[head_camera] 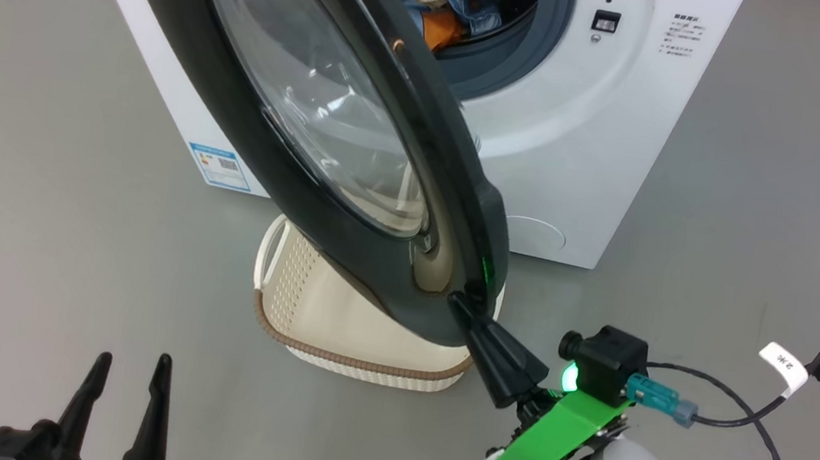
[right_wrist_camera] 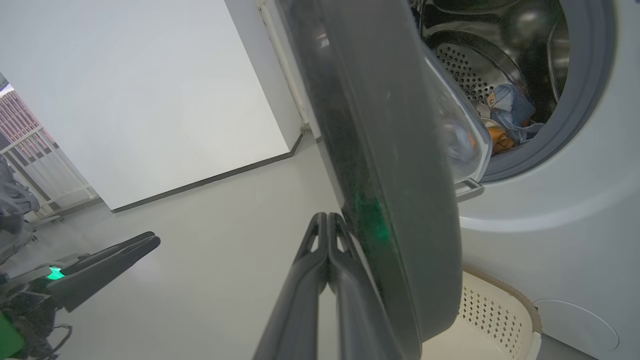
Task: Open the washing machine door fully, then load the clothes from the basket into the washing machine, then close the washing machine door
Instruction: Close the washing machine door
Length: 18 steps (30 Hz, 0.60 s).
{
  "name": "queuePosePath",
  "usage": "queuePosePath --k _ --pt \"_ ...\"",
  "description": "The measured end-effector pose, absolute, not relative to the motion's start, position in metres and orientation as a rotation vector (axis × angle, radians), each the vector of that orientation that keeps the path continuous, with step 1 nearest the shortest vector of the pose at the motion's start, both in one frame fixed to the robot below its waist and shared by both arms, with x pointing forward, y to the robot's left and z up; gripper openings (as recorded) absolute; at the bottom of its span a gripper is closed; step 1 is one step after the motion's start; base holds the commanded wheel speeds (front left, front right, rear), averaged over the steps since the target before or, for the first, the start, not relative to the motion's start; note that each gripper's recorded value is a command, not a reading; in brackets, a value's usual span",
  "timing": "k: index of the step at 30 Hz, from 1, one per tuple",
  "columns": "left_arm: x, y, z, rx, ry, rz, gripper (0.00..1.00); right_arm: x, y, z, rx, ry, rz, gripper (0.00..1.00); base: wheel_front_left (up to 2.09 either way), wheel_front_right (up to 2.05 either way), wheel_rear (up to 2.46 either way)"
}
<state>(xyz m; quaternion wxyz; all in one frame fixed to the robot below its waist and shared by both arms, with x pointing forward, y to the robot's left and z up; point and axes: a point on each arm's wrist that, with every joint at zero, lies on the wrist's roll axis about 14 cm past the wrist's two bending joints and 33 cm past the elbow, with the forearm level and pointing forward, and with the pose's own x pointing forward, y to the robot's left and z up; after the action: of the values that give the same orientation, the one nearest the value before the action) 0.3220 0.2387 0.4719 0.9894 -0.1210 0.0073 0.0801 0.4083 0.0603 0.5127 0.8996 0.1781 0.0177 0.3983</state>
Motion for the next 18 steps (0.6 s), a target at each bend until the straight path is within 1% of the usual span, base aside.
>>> queuePosePath --k 7,18 --pt "0.328 0.237 0.47 -0.241 0.022 0.155 1.0 0.427 0.054 0.514 0.39 0.02 0.781 0.0 0.0 0.0 0.0" --pt "0.348 0.231 0.479 -0.236 -0.005 0.132 1.0 0.492 0.026 0.534 0.383 -0.087 0.653 0.0 0.0 0.0 0.0"
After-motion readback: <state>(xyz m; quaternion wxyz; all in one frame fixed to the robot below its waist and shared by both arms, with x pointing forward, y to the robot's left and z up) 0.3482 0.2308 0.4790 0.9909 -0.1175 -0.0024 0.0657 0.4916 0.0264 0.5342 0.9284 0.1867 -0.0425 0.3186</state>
